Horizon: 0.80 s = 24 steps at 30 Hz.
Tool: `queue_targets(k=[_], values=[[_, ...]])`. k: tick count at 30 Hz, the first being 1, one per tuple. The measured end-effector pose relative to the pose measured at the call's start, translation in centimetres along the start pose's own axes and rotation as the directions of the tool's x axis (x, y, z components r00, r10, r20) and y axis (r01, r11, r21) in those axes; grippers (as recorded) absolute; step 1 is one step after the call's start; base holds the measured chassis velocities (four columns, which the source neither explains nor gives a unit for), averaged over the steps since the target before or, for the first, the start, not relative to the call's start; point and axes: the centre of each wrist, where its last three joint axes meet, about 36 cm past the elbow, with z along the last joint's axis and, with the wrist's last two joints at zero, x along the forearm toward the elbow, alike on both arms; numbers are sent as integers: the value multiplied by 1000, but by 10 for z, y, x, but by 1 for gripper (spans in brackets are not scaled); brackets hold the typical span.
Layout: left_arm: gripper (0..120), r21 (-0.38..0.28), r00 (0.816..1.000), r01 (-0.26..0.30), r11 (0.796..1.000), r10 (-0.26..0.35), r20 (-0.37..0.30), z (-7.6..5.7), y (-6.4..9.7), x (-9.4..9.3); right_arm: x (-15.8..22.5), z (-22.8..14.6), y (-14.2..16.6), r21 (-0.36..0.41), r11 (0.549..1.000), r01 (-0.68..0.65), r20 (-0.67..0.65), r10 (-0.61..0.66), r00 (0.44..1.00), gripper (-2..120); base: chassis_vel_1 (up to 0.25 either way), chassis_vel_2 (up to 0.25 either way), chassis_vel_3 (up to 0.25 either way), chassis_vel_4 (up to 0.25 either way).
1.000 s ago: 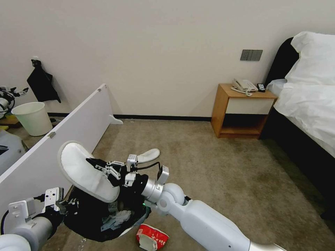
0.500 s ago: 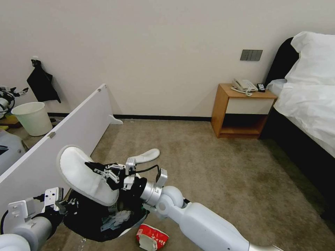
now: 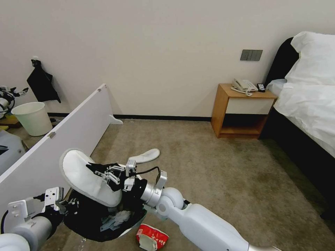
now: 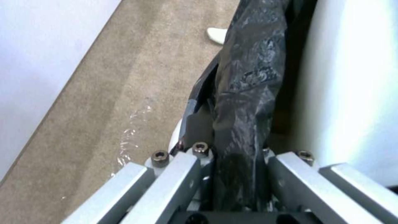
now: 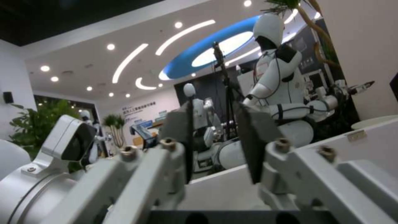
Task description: Pick up the trash bin, then pick up the garbage from the floor and place it into the trash bin.
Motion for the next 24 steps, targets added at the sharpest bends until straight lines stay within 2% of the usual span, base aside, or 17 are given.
queue_targets(k=[1, 2, 7, 8, 10, 11, 13, 14, 16, 19, 20, 22, 24], values=[[3, 0, 1000, 0, 1000, 0, 0, 0, 0, 0, 0, 0, 0, 0, 1000, -1, -1, 1, 1000, 36, 0, 0, 0, 0], [3, 0, 1000, 0, 1000, 0, 0, 0, 0, 0, 0, 0, 0, 0, 1000, -1, -1, 1, 1000, 36, 0, 0, 0, 0], [3, 1, 1000, -1, 1000, 1, 0, 0, 0, 0, 0, 1, -1, -1, 1000, -3, -1, 3, 1000, 56, 0, 0, 0, 0], [3, 1, 1000, -1, 1000, 1, 0, 0, 0, 0, 0, 1, -1, -1, 1000, -3, -1, 3, 1000, 56, 0, 0, 0, 0], [3, 2, 1000, -1, 1000, 1, -1, 0, 0, 0, 1, 2, 0, -2, 1000, -4, -3, 3, 1000, 68, 0, 0, 0, 0], [3, 2, 1000, -1, 1000, 1, -1, 0, 0, 0, 1, 2, 0, -2, 1000, -4, -3, 3, 1000, 68, 0, 0, 0, 0], [3, 3, 1000, -2, 1000, 2, -1, 0, 0, 0, 1, 2, 0, -3, 1000, -3, -4, 3, 1000, 79, 0, 0, 0, 0], [3, 3, 1000, -2, 1000, 2, -1, 0, 0, 0, 1, 2, 0, -3, 1000, -3, -4, 3, 1000, 79, 0, 0, 0, 0], [3, 4, 1000, -2, 1000, 2, -2, 1, 0, 0, 1, 3, 0, -3, 1000, -4, -4, 4, 1000, 89, 0, 0, 0, 0], [3, 5, 1000, -2, 1000, 2, -2, 1, 0, 0, 1, 3, 0, -3, 1000, -3, -4, 3, 1000, 93, 0, 0, 0, 0], [3, 6, 1000, -3, 1000, 3, -2, 1, 0, 1, 1, 2, 0, -2, 1000, -2, -3, 2, 1000, 98, 0, 0, 0, 0], [3, 8, 1000, -3, 1000, 3, -2, 1, 0, 1, -1, -1, 0, 2, 1000, 0, 5, 0, 1000, 99, 0, 0, 0, 0], [3, 16, 1000, -3, 1000, 3, -1, 2, 0, 1, -9, -22, -1, 34, 999, -5, 47, 3, 999, 100, 0, 0, 0, 0]])
